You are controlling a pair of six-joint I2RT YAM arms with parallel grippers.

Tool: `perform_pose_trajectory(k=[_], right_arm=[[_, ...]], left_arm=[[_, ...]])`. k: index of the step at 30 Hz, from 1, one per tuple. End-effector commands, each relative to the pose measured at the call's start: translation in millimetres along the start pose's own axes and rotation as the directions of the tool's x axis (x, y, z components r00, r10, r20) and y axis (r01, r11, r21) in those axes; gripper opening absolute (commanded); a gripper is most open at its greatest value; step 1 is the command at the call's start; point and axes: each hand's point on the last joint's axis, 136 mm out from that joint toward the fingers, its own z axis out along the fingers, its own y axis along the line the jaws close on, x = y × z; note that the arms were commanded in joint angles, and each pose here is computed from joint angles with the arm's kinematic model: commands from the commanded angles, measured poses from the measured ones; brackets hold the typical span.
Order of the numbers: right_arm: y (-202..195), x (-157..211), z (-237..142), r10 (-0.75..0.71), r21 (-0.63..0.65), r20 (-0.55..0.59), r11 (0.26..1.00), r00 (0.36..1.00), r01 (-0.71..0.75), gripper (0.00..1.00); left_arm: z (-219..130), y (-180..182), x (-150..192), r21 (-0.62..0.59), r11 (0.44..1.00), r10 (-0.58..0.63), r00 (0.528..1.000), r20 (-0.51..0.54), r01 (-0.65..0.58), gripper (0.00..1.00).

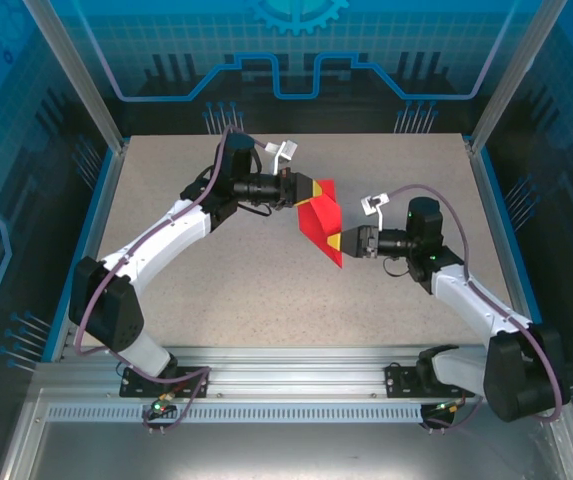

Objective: Fold a paper plane with a square sheet of paper (fold left side to right side)
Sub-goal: Turn over the paper at the center of the table.

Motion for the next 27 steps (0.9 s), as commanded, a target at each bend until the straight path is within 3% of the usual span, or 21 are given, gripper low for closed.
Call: perform_pose_trajectory(k=[1,4,16,19,23,27], right_arm=[[7.8,3.2,8.7,0.005,-0.025,-0.009,1.000,1.000,-0.005,0.99],[16.9,-2.7,9.7,-0.015,-0.033,0.000,0.999,1.000,0.015,0.92],[15.3,-5.2,1.3,-0.039,0.032,0.014,0.999,0.999,0.039,0.42],[9.8,-1.6,-1.1,-0.038,0.071,0.006,0.997,0.999,0.037,0.34],[-2.0,4.1,-5.7,-0.042,0.165,-0.013,0.985,0.999,0.043,0.27],[-17.2,13.7,-12.7,-0.058,0.295,-0.067,0.953,0.996,0.075,0.20]], left_arm=[[-7.1,-18.4,-1.5,0.050,0.998,0.039,0.999,0.004,-0.039,0.18],[-6.1,-15.7,-1.0,0.046,0.998,0.030,1.000,0.000,-0.030,0.18],[0.5,7.6,4.5,-0.003,1.000,0.001,1.000,-0.017,-0.001,0.20],[0.3,13.1,5.5,-0.026,1.000,0.000,1.000,-0.018,-0.001,0.31],[-11.8,23.0,2.9,-0.105,0.994,0.015,1.000,0.007,-0.014,0.53],[-38.1,40.3,0.0,-0.210,0.978,0.018,0.998,0.064,-0.005,0.62]])
